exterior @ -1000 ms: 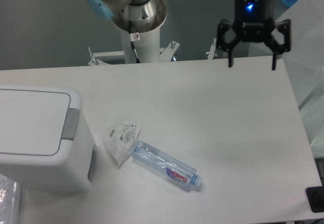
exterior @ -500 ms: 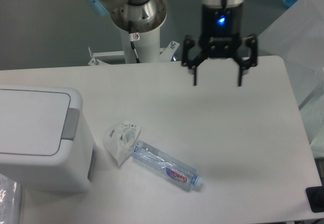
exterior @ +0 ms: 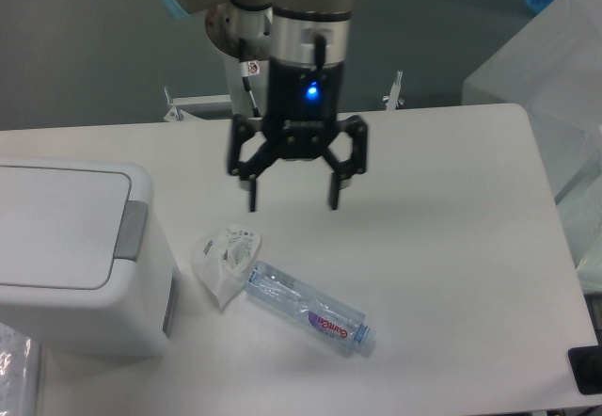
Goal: Open the trash can
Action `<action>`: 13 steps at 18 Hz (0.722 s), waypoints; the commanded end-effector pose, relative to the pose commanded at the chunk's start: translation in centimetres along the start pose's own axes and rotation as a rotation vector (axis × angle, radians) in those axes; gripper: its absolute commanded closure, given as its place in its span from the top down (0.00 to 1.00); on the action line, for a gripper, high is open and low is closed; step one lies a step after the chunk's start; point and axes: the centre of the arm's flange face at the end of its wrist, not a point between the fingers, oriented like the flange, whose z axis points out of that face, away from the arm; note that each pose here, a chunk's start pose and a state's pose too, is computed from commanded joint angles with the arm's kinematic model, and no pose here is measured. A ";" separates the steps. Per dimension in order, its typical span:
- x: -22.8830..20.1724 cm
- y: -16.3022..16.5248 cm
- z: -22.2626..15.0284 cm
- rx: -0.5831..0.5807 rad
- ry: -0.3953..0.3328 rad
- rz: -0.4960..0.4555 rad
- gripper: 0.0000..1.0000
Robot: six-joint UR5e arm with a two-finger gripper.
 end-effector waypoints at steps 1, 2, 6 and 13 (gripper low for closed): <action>0.5 0.2 0.2 -0.004 0.010 0.004 1.00; 1.0 0.5 0.5 -0.012 0.021 -0.008 1.00; 2.6 1.2 1.7 -0.031 0.056 -0.013 1.00; 4.7 3.4 3.6 -0.080 0.075 0.014 1.00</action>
